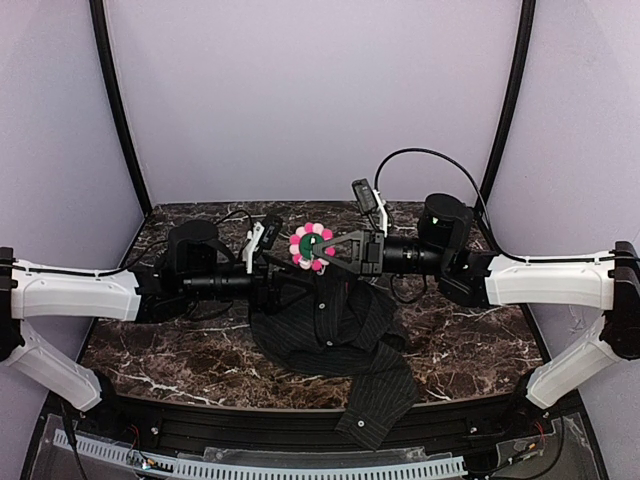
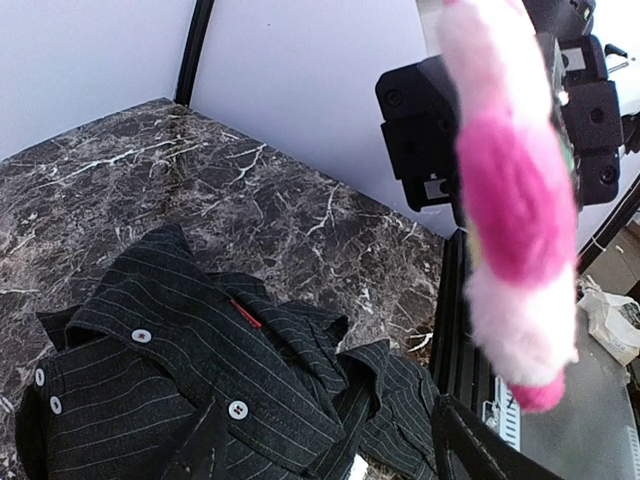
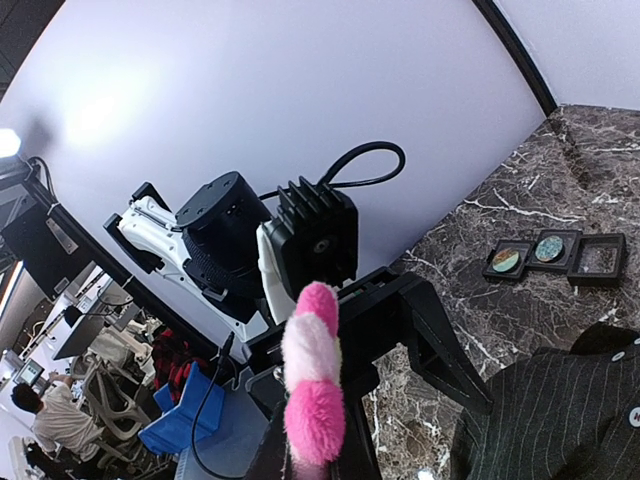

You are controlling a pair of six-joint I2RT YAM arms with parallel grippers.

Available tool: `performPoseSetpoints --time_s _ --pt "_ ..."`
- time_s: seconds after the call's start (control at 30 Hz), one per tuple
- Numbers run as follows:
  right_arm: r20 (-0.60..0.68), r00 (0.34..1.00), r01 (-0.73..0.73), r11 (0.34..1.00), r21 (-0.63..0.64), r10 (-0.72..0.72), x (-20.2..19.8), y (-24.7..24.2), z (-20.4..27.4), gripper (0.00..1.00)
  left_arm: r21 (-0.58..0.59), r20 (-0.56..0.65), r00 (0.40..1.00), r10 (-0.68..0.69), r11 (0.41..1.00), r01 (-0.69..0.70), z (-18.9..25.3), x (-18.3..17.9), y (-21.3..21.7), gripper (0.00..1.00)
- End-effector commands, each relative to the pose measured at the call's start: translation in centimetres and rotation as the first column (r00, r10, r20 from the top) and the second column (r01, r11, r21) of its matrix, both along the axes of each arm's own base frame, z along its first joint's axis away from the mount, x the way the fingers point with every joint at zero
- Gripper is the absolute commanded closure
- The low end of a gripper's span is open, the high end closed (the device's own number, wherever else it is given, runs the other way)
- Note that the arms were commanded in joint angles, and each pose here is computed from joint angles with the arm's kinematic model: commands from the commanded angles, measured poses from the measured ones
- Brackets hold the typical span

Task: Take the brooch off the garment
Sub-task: Close the brooch.

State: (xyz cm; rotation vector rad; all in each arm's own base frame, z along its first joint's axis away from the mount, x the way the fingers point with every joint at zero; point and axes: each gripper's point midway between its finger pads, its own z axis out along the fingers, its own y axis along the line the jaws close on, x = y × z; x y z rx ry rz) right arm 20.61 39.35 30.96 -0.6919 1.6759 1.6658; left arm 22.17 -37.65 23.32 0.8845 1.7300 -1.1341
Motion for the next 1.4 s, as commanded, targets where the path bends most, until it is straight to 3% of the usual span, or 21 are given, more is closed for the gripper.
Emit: performPoseSetpoints --time_s 0.0,0.93,1.37 --pt "0.014 1.000 -0.017 1.000 0.023 0.017 -0.1 0.2 0.4 1.00 -0.083 0.034 0.999 -0.015 0.996 0.018 3.2 -0.2 -0.4 0.29" --pt "-0.001 1.000 -0.011 1.000 0.011 0.011 0.0 0.2 -0.3 1.00 -0.211 0.053 0.996 -0.070 0.974 0.080 7.5 -1.7 -0.2 0.29" --pt "-0.001 1.000 -0.013 1.000 0.012 0.013 0.0 0.1 -0.3 1.00 -0.234 0.039 0.999 -0.031 0.971 0.039 7.7 -1.1 0.0 0.41"
